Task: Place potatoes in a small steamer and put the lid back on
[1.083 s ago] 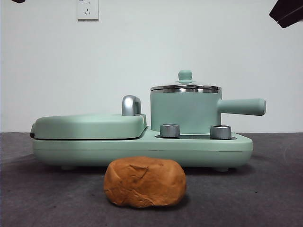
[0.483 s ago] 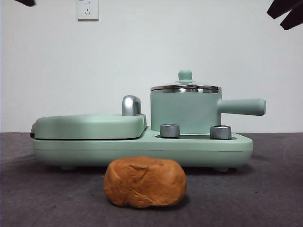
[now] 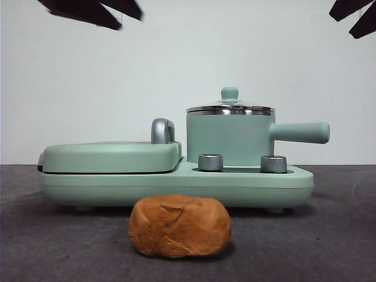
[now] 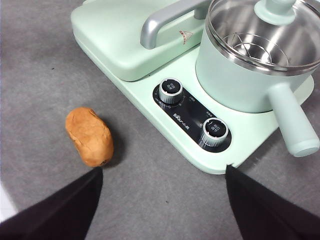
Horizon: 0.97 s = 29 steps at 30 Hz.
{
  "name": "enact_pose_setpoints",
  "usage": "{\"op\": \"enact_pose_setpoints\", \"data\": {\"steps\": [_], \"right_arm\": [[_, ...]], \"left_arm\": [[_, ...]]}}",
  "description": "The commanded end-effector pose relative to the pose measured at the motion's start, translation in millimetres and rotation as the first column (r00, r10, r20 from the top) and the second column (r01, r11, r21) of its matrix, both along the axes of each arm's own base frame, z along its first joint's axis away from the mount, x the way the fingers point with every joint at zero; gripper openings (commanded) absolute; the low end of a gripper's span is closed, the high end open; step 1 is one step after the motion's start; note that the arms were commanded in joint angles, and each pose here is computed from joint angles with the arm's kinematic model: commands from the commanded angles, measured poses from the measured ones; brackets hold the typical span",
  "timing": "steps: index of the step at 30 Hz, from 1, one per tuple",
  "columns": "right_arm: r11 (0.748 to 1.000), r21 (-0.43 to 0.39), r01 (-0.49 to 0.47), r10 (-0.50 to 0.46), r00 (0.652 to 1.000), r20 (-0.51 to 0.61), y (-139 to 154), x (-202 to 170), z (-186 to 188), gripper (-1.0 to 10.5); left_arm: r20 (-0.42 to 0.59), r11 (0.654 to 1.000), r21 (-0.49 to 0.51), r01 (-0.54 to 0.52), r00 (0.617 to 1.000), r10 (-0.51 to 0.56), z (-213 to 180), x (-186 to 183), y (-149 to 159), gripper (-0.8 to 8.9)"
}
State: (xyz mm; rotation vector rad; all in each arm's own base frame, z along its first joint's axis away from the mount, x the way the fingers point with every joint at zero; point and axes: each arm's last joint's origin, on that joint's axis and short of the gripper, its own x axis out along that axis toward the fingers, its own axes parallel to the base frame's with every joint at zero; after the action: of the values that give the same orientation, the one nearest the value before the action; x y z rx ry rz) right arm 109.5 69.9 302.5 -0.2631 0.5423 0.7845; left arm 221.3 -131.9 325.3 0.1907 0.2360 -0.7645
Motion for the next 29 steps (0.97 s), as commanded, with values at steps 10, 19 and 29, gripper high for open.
{"op": "enact_pose_setpoints", "data": {"steps": [10, 19, 29], "right_arm": [[1.000, 0.027, 0.008, -0.008, 1.000, 0.004, 1, 1, 6, 3.9], [1.000, 0.027, 0.007, -0.007, 1.000, 0.003, 1, 1, 6, 3.9], [1.000, 0.027, 0.007, -0.007, 1.000, 0.003, 1, 1, 6, 3.9]], "left_arm": [[-0.039, 0.996, -0.079, 0.044, 0.998, -0.047, -28, 62, -65, 3.03], [-0.039, 0.995, -0.032, 0.099, 0.994, -0.101, -43, 101, -112, 3.03], [-0.025, 0.993, 0.011, 0.119, 0.993, -0.119, -62, 131, -137, 3.03]]}}
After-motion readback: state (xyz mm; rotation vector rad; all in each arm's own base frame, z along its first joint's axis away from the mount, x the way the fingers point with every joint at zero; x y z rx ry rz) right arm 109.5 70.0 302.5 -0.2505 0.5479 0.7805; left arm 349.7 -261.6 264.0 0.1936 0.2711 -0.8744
